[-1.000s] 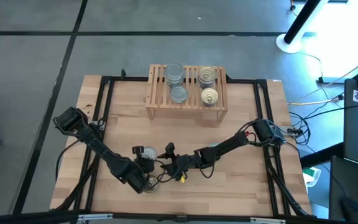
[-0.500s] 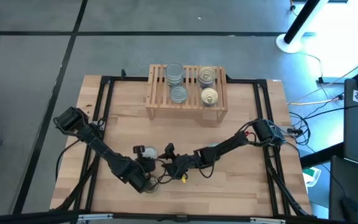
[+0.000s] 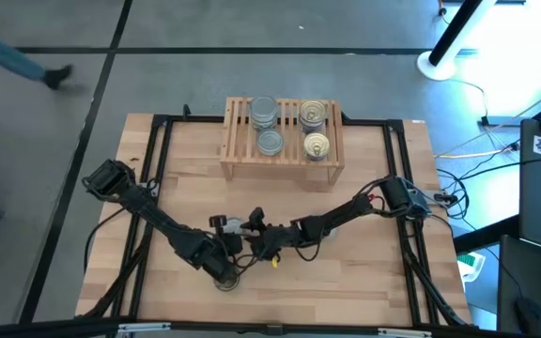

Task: Stack canned seafood by type on shelf
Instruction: Stack the green white tuna can on top of the green white tuna can on the shelf

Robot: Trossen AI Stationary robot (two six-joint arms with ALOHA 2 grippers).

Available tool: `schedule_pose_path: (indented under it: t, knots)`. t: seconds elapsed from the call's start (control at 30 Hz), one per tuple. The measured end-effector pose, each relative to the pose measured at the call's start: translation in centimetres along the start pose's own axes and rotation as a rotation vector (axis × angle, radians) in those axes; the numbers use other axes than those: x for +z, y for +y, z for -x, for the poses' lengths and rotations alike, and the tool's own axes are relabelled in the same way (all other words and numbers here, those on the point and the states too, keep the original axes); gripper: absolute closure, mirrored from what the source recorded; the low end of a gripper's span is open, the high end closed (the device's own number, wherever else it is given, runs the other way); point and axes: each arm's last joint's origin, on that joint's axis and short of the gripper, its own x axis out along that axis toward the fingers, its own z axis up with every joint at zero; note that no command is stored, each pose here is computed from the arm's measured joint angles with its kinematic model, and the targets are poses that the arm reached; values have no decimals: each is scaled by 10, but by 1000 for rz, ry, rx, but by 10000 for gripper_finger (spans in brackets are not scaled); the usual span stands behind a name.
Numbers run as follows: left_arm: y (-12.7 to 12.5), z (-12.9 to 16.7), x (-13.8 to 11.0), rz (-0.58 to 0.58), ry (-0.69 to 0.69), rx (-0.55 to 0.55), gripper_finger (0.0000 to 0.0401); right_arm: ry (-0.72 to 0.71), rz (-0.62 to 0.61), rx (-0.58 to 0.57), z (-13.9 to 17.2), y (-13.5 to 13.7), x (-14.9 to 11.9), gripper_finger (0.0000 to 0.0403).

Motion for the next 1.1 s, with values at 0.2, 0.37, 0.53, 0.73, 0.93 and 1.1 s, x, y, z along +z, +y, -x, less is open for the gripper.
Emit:
schedule_pose_path:
  t: [0.2,0.37,0.53,0.73,0.93,1.1]
  knots:
    - [4,-2,4,11,-2,5,401,11,18,34,0,3,-1,155]
    - [5,-3,4,17,-4,4,401,13,20,36,1,4,-1,155]
    - [5,-3,5,43,-6,2,401,18,46,30,1,3,-1,155]
    - [4,-2,6,55,-21,-9,401,20,49,30,0,3,-2,155]
    - [9,7,11,76,-44,-26,401,20,50,28,0,3,-2,155]
    - [11,11,13,91,-56,-35,401,11,48,19,0,3,-1,155]
